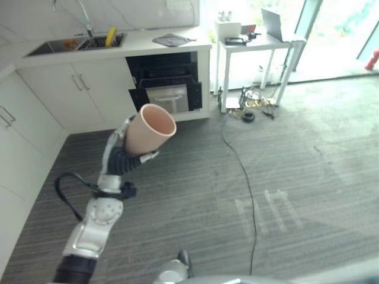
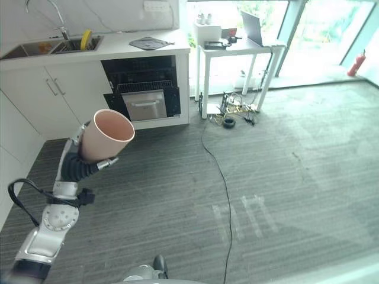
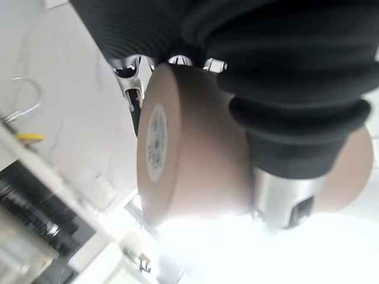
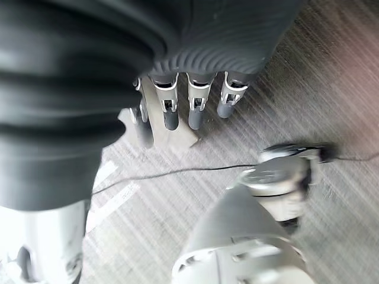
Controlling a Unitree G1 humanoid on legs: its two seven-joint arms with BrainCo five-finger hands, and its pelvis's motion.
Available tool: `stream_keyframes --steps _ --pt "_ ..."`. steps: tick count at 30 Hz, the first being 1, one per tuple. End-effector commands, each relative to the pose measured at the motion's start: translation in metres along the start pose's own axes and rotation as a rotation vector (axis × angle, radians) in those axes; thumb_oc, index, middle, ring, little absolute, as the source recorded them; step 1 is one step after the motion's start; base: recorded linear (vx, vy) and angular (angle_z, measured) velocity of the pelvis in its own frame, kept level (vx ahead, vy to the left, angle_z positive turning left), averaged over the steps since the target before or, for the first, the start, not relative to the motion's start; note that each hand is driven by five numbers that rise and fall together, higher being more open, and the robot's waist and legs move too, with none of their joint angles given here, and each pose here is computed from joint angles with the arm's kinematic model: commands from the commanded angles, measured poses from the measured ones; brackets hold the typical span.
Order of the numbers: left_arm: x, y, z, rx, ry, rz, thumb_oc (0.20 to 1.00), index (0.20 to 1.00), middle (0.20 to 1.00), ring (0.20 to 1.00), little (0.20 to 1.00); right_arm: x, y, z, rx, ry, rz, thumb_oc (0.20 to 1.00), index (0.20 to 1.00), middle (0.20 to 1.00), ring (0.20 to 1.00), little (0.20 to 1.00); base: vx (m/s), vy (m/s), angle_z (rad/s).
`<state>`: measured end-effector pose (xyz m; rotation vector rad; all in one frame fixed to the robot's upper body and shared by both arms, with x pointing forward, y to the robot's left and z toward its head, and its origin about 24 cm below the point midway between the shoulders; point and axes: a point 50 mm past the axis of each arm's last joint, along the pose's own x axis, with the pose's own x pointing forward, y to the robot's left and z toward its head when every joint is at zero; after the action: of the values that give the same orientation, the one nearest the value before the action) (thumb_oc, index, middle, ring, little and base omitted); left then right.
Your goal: Place the dishes in the dishwasher.
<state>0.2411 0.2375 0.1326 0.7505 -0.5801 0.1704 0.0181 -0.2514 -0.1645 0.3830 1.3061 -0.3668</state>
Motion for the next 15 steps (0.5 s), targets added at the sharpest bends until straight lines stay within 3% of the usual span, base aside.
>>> stream_keyframes --steps 1,8,15 --pt "0.020 0.015 0.019 -0.008 -0.127 0.046 0.200 0.200 0.200 0.200 0.200 0.004 0.013 0.022 -0.032 -0.075 0.031 1.000 1.000 1.000 1.000 1.000 0.40 0.405 0.57" --pt "0.034 0.027 0.020 0.024 -0.144 0.047 0.200 0.200 0.200 0.200 0.200 0.007 0.029 0.021 0.011 -0.085 0.069 1.000 1.000 1.000 1.000 1.000 0.27 0.267 0.65" --pt "0.034 0.016 0.024 0.034 -0.203 0.036 0.200 0.200 0.200 0.200 0.200 0.003 0.010 -0.005 0.112 -0.023 0.012 1.000 1.000 1.000 1.000 1.000 0.50 -0.033 0.65"
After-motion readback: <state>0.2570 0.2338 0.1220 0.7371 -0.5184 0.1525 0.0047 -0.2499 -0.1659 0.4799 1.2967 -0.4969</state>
